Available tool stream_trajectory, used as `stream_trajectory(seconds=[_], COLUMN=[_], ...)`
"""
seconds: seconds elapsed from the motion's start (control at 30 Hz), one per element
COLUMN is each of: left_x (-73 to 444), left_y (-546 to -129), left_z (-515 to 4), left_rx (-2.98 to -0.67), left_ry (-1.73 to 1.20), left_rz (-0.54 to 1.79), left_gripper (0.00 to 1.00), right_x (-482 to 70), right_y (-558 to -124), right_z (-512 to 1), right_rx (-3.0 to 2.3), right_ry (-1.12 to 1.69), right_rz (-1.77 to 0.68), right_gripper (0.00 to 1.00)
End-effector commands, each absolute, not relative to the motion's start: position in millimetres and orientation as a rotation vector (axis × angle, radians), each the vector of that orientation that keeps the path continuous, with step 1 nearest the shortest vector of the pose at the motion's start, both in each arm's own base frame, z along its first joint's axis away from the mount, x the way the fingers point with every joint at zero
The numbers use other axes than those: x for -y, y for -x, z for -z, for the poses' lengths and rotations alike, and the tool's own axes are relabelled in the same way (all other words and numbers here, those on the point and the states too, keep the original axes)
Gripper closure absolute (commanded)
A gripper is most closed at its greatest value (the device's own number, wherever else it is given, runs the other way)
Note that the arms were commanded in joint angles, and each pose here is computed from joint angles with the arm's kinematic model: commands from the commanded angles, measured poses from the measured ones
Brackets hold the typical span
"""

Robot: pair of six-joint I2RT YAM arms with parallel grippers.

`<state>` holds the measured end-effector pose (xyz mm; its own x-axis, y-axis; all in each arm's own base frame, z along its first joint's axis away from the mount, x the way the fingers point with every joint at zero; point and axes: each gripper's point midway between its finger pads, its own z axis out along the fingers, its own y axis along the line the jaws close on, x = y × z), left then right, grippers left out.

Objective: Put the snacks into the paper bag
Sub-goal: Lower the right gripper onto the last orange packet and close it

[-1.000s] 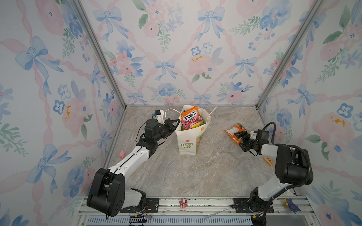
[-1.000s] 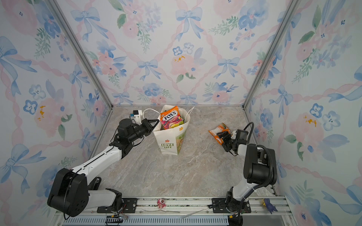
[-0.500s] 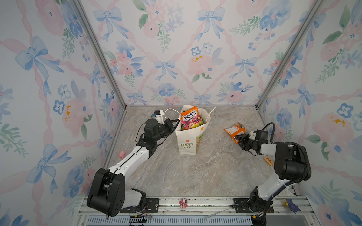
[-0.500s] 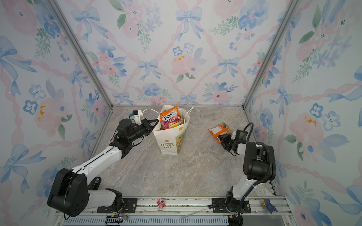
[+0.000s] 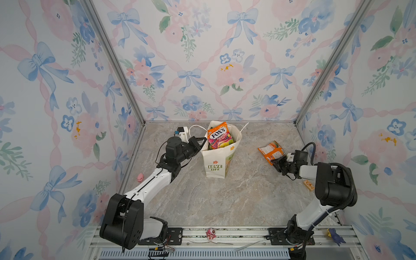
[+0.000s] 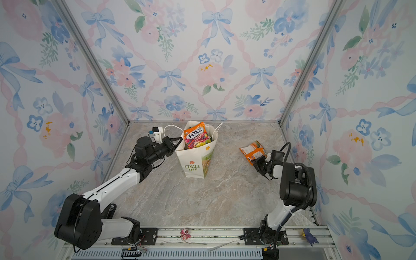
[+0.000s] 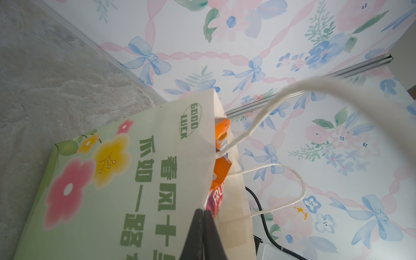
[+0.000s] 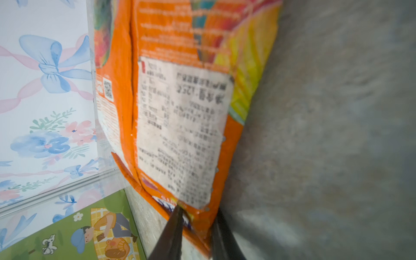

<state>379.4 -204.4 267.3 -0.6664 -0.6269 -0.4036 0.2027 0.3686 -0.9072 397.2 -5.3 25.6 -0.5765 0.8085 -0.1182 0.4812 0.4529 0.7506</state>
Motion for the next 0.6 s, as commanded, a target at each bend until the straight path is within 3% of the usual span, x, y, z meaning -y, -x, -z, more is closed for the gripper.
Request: stream_trajectory(seconds=[0.0,0.2,0.57], left_x=[202.1,202.0,201.0], left_y=[-373.0,-373.1,-372.2], left_z=[-264.3,-264.4,-265.4], left_rx=[-1.884,-1.885,-1.881], left_ry=[0.37,0.369,0.368], left_rz=[1.393,1.395,1.395], left_gripper=[1.0,1.0,1.0], right_x=[6.6,5.4,2.3], right_y=[-386.0,-390.0,-405.2], right_z=[-10.4,-19.2,-64.7], right_rx=[-2.285,-2.263,-2.172], right_ry=[-1.127,-1.087,-0.908], right_rz=[-0.926,-0.959,-1.003], right_gripper=[0.82,1.0,1.0])
